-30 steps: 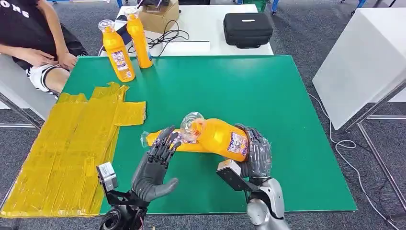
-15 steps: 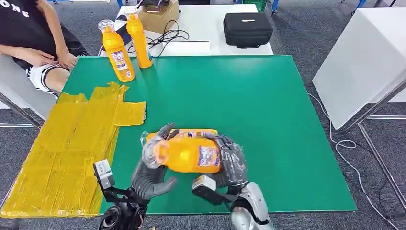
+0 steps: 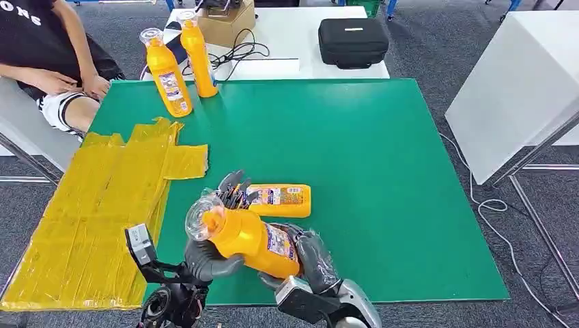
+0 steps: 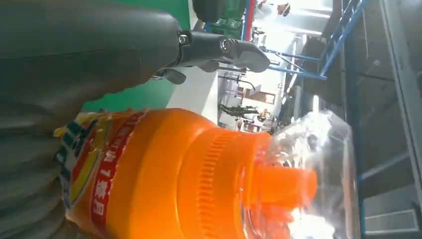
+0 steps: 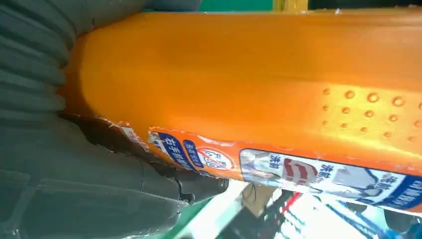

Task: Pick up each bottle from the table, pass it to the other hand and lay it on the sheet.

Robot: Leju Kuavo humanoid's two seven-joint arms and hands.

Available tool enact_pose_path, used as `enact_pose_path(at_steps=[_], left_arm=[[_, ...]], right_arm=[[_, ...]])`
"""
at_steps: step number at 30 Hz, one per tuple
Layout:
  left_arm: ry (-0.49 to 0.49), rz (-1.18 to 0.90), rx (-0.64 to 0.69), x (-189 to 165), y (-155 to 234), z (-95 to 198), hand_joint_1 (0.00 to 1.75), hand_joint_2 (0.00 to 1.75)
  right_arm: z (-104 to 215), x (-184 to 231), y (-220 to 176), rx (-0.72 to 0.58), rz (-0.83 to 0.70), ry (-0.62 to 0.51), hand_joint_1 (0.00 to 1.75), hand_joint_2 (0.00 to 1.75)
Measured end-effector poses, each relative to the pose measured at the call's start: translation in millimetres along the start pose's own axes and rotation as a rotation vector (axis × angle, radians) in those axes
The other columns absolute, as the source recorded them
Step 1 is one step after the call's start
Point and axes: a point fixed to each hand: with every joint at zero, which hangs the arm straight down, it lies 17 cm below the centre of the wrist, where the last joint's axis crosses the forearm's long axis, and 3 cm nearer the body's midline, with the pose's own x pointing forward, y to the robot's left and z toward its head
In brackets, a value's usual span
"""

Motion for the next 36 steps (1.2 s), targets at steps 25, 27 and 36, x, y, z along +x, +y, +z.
enact_pose_path(at_steps=[25,27,36], left_arm=[[0.016,-0.031,0.048,-10,14,-13,0.00,1.75],[0.016,-0.031,0.048,-10,14,-13,0.00,1.75],[0.042,-0.060,0.119,-15,41,-9,0.00,1.75]], right_arm=[[1,-13,-25,-0.066,-0.099,0.033,1.75,1.75],[1,-14,-31,-0.089,-0.102,0.033,1.75,1.75],[-24,-10,-68,-0.187,-0.068,-0.004,1.75,1.75]])
